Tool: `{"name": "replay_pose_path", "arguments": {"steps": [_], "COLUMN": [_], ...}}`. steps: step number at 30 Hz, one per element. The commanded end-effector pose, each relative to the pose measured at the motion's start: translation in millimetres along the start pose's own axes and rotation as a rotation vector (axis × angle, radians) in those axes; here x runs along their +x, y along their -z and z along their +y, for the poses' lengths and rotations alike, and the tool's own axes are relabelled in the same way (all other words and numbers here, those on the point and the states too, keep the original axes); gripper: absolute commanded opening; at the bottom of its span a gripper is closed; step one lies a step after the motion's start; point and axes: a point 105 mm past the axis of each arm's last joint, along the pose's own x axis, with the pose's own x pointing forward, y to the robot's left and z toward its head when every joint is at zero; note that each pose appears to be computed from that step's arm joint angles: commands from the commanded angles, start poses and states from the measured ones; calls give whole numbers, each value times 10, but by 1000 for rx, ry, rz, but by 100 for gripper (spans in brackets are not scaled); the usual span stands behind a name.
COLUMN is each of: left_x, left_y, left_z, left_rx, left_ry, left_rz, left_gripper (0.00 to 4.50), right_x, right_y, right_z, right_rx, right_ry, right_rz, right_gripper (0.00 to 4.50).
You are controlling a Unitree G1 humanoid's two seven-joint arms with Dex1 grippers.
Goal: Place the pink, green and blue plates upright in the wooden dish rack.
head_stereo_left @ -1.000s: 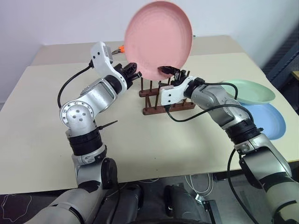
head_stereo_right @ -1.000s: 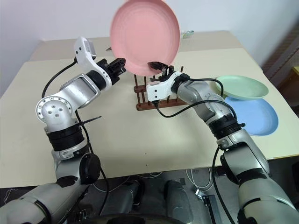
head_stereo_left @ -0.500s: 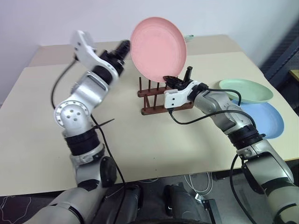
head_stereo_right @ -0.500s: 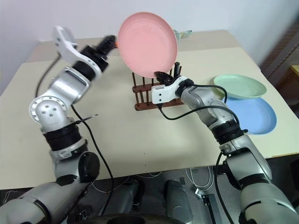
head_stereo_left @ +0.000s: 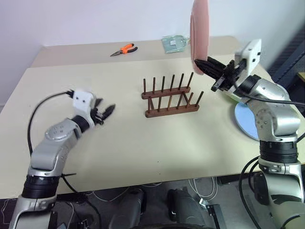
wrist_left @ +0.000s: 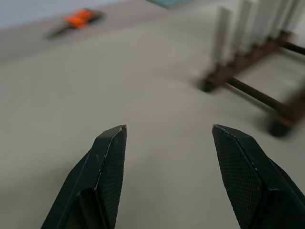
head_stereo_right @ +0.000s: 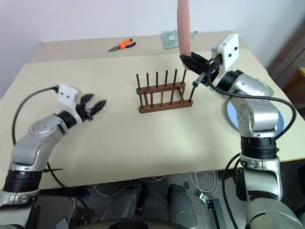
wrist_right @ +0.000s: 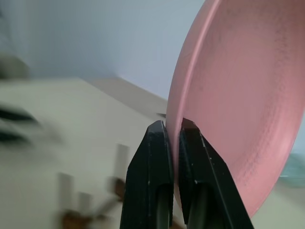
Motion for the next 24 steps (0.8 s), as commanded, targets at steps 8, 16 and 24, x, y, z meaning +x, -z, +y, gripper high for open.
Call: {"name": "replay_pose_path", "arguments": {"steps": [8, 16, 24], "left_x": [-20, -27, -9], "left_y": [-26, 33, 53], "left_z": [-576, -688, -717], "left_rx": [44, 38, 46], "left_ry": [276, 310, 319], "left_rz": [-25, -4, 2], "left_gripper": [290, 290, 297], "right_x": [-99, -231, -301], "right_y": [29, 201, 303], "right_z": [-150, -291, -288], "right_rx": [128, 185, 246], "right_ry": [-21, 26, 26], "right_rz": [2, 39, 66], "right_gripper": [0, 0, 92]}}
